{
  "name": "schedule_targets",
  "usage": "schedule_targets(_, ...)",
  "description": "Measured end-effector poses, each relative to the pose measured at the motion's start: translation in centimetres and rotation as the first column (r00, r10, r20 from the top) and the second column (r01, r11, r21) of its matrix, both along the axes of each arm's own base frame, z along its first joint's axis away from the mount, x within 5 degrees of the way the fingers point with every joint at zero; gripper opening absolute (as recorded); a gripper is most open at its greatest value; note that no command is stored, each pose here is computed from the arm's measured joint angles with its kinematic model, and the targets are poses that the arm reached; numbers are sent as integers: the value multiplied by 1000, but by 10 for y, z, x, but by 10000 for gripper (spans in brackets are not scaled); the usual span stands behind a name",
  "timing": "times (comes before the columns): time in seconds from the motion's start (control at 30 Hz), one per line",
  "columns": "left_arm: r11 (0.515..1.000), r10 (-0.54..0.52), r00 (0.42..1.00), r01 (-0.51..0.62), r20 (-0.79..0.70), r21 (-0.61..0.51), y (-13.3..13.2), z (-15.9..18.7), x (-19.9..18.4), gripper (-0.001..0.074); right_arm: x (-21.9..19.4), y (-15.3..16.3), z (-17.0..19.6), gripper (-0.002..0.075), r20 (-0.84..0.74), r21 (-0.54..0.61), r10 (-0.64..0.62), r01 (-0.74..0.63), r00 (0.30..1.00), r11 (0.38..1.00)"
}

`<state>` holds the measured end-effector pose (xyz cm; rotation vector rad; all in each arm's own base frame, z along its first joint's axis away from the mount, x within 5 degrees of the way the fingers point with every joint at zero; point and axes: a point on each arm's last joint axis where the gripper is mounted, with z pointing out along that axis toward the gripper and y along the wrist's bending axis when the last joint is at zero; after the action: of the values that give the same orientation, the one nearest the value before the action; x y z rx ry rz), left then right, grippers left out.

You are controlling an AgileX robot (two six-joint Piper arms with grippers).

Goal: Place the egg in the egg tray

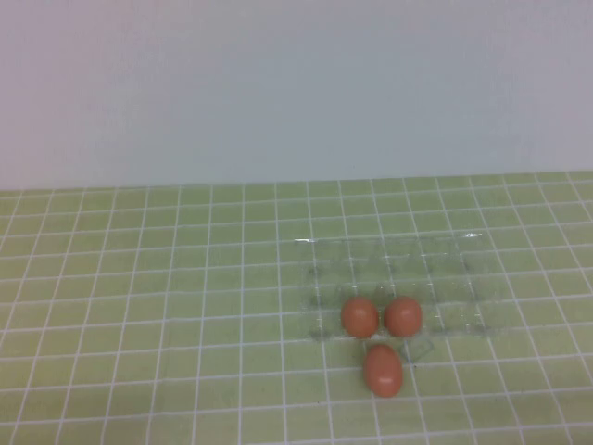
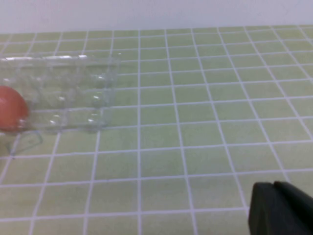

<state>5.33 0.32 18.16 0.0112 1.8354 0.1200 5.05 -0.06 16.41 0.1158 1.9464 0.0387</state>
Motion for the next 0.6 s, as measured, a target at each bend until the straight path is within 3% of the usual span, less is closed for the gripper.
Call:
schedule_targets(0.23, 1000, 0, 1000, 0, 0, 0, 0, 0, 0, -2, -1, 2, 12, -2, 24, 51, 6, -7, 1000, 999)
schedule_targets(0.4, 1000, 0, 1000, 0, 0, 0, 0, 0, 0, -2, -2, 2, 56, -2, 114, 30, 5, -8, 993, 1000)
schedule_targets(0.6, 1000, 0, 1000, 0, 0, 0, 0, 0, 0, -2, 15, -2, 104, -2, 81, -45, -2, 6, 997, 999)
